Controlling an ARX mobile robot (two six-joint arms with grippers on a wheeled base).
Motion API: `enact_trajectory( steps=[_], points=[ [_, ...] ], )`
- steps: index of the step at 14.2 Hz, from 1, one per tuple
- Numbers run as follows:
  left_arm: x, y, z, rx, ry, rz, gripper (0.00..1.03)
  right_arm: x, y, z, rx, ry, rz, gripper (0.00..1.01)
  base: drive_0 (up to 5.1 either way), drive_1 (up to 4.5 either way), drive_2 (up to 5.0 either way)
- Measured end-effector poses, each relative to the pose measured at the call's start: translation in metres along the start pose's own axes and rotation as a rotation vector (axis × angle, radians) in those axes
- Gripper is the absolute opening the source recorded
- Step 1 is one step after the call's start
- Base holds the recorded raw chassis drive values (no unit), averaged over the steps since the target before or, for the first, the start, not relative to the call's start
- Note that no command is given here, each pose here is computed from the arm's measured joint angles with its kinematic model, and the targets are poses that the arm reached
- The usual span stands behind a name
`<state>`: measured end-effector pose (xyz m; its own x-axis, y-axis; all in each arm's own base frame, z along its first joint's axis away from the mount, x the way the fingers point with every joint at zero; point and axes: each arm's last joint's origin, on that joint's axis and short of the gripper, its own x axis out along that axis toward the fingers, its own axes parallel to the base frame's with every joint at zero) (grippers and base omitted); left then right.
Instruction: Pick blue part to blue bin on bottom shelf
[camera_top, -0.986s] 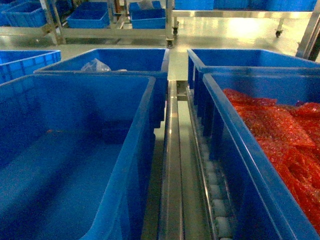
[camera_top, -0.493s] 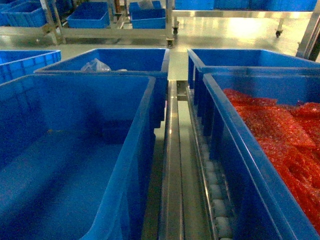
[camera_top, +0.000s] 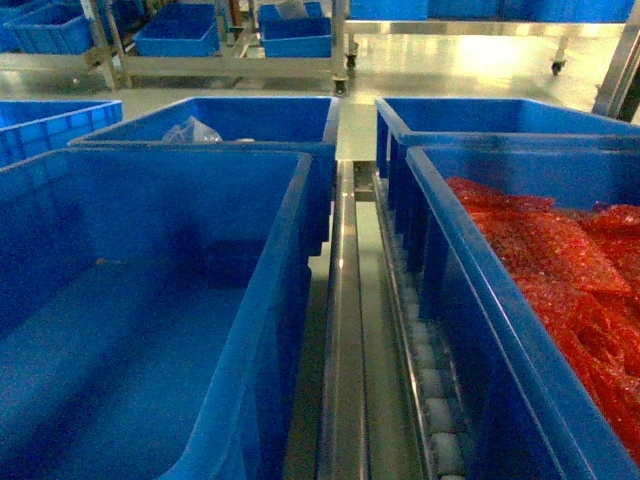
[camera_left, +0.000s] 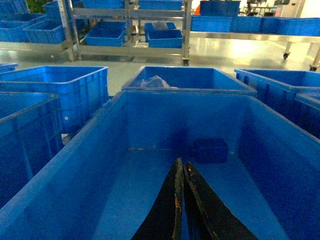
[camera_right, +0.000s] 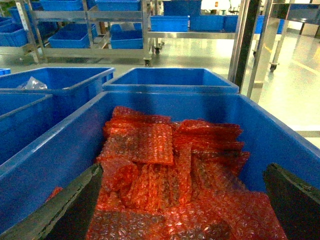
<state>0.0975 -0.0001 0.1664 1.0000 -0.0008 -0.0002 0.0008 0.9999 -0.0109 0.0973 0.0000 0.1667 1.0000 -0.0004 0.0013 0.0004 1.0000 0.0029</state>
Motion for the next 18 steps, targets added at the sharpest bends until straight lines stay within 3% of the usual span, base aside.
enact_trajectory(
  steps=[1,8,18],
  points=[
    [0.0,0.0,0.0001,0.0,-0.001,0.0,0.08,0.0,0.0,0.0,0.0,0.0,0.0,0.98,0.0,0.0,0.0],
    [0.0,0.0,0.0,0.0,0.0,0.0,0.99,0.0,0.0,0.0,0.0,0.0,0.0,0.98,0.0,0.0,0.0],
    [0.0,0.0,0.0,0.001,0.0,0.0,0.98,0.0,0.0,0.0,0.0,0.0,0.0,0.98,0.0,0.0,0.0]
  ],
)
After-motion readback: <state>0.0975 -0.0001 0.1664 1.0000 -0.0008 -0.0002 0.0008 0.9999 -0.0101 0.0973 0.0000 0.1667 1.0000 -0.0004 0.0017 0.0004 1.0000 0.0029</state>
